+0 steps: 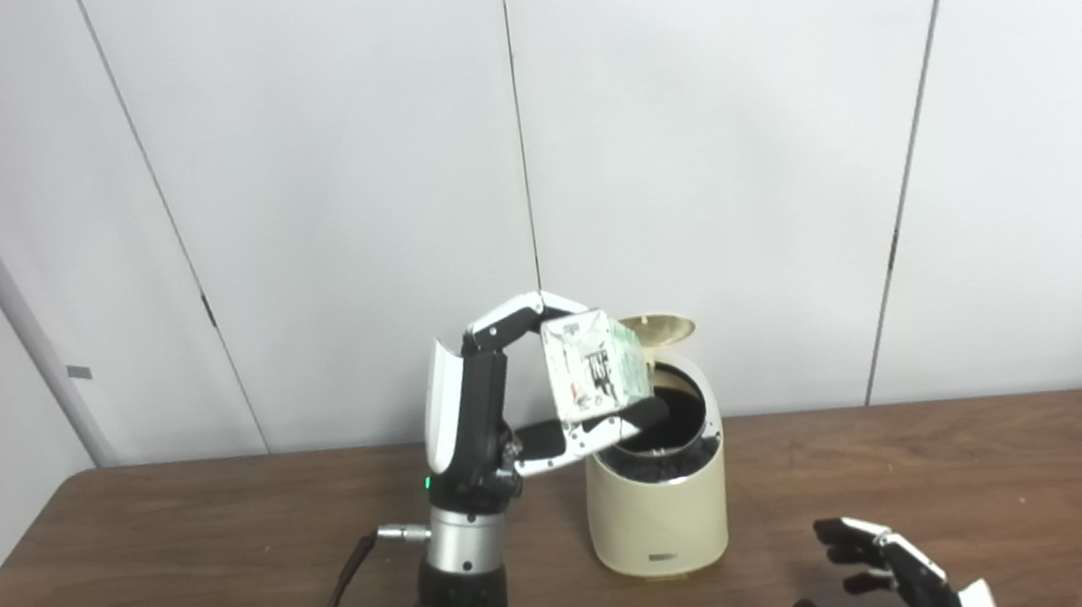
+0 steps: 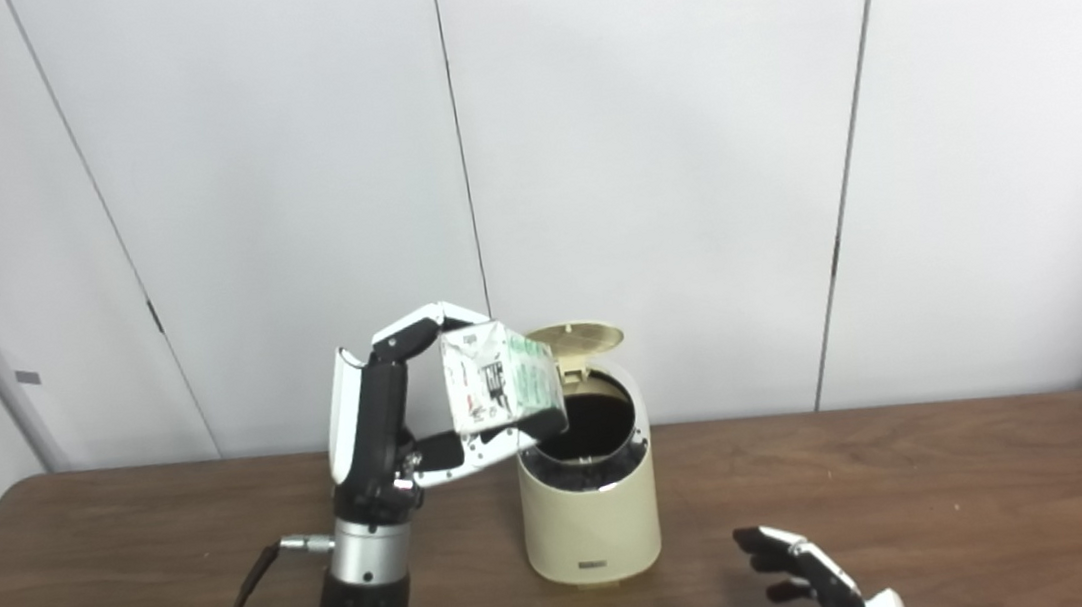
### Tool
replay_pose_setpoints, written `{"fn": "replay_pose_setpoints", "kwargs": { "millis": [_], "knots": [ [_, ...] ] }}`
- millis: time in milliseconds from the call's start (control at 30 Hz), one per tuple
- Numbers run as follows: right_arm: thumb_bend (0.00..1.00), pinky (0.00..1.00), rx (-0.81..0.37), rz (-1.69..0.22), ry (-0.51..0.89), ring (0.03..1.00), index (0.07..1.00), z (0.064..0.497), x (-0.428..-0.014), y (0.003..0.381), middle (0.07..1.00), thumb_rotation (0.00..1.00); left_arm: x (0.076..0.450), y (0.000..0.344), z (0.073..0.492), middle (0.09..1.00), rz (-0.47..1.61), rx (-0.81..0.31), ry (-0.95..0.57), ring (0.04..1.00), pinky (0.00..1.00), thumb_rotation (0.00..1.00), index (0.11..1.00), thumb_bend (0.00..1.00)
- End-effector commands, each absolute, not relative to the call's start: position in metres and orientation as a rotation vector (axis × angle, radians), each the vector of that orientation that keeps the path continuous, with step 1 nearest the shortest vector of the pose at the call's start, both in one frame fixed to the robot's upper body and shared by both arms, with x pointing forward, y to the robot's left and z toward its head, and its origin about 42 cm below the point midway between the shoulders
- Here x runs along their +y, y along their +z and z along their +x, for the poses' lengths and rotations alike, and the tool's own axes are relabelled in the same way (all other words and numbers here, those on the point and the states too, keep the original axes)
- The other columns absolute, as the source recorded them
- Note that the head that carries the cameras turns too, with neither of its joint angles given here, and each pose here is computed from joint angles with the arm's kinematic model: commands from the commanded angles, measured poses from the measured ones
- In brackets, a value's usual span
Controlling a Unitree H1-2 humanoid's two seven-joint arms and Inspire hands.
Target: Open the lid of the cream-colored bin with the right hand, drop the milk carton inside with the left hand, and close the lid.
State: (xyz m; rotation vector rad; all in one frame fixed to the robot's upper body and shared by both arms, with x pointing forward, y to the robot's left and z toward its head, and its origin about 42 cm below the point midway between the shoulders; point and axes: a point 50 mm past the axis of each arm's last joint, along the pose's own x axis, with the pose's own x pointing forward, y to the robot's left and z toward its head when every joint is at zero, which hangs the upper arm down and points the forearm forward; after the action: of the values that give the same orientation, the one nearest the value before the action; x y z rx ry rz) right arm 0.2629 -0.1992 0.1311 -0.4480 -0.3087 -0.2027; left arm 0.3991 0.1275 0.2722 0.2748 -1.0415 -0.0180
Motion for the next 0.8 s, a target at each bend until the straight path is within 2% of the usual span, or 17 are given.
{"fn": "replay_pose_setpoints", "kwargs": {
  "millis": [0,200,300,500,767],
  "knots": [
    [0.25,0.56,-0.281,-0.459,-0.200,0.683,0.702,0.248,-0.199,0.123,0.711,0.14,0.123,0.299,0.404,0.490,0.232,-1.133,0.001,0.461,0.39,0.00,0.466,0.50],
    [0.27,0.55,-0.264,-0.446,-0.203,0.686,0.704,0.229,-0.197,0.129,0.715,0.13,0.120,0.293,0.402,0.490,0.217,-1.122,-0.001,0.457,0.38,0.00,0.468,0.50],
    [0.28,0.47,-0.262,-0.439,-0.215,0.624,0.704,0.219,-0.193,0.133,0.713,0.07,0.119,0.289,0.401,0.489,0.212,-1.103,-0.010,0.456,0.39,0.00,0.469,0.50],
    [0.28,0.55,-0.274,-0.426,-0.218,0.675,0.703,0.207,-0.189,0.135,0.717,0.00,0.116,0.279,0.402,0.489,0.215,-1.074,-0.013,0.457,0.38,0.00,0.468,0.50],
    [0.26,0.57,-0.261,-0.436,-0.233,0.686,0.698,0.193,-0.185,0.140,0.718,0.15,0.109,0.270,0.409,0.485,0.219,-1.027,-0.026,0.456,0.38,0.00,0.470,0.50]
  ]
}}
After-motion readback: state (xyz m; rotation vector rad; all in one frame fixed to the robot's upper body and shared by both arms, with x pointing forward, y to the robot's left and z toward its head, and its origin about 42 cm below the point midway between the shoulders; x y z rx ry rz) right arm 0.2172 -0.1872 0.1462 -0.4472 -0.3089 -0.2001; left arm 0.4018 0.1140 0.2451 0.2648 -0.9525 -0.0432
